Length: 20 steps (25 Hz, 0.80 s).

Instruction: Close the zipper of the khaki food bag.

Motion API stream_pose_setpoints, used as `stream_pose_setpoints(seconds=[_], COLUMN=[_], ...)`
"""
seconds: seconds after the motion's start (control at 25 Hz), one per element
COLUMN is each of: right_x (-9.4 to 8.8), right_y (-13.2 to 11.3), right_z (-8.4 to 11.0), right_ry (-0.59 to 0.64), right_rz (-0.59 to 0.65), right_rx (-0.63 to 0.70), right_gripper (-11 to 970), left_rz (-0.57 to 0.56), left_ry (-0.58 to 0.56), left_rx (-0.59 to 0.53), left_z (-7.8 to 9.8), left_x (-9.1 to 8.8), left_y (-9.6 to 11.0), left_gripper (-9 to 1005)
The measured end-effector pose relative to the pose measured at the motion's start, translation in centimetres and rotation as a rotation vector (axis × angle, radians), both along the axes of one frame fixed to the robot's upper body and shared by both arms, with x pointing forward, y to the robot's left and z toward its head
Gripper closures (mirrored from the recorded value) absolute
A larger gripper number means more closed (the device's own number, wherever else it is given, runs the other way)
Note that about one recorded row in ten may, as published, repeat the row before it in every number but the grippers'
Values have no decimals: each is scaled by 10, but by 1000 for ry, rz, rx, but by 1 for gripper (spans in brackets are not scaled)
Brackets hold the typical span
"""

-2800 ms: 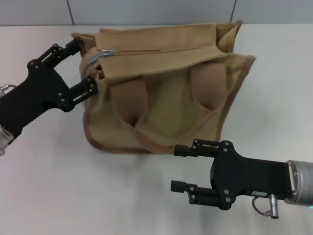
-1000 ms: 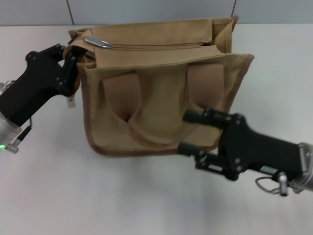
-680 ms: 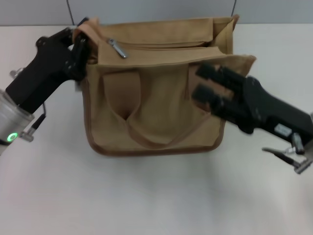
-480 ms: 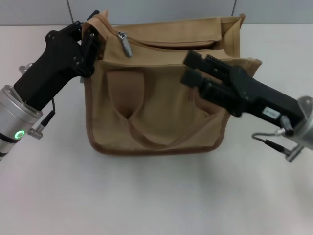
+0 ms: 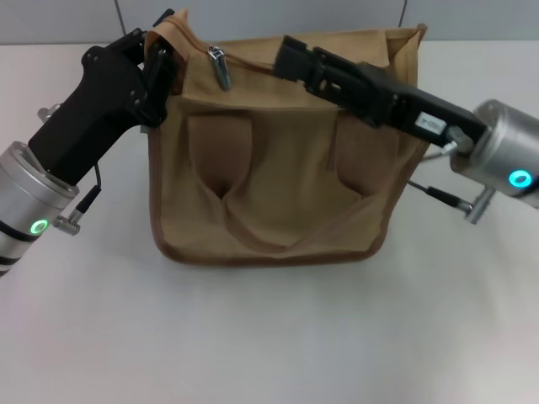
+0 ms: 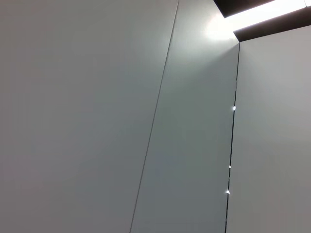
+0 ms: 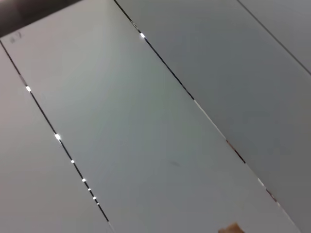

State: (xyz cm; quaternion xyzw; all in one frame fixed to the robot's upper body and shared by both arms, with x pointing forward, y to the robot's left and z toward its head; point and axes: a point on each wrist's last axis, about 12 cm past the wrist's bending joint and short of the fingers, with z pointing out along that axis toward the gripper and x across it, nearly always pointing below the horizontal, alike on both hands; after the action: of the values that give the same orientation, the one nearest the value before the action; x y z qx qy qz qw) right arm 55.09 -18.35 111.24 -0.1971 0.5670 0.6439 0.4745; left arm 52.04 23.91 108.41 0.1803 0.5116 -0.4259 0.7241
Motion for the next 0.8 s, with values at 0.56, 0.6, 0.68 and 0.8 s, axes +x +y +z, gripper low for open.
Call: stream_pose_setpoints(seconds=[0.56, 0.6, 0.68, 0.8], right_x=[17, 17, 18, 17], right_y=[21, 21, 23, 29], right_z=[3, 3, 4, 4], right_ry=[15, 15, 12, 5], right_rz=[23, 23, 27, 63], right_rx=[-98, -98, -102, -123], right_gripper=[315, 315, 315, 315], left_rz=[-28, -28, -30, -32], left_ry=[-18, -18, -19, -20], left_rx=[-13, -13, -14, -13], left_z=[7, 7, 8, 8], left_x=[8, 8, 9, 10], left_y=[-10, -10, -11, -11], left_gripper=[966, 966, 965, 965])
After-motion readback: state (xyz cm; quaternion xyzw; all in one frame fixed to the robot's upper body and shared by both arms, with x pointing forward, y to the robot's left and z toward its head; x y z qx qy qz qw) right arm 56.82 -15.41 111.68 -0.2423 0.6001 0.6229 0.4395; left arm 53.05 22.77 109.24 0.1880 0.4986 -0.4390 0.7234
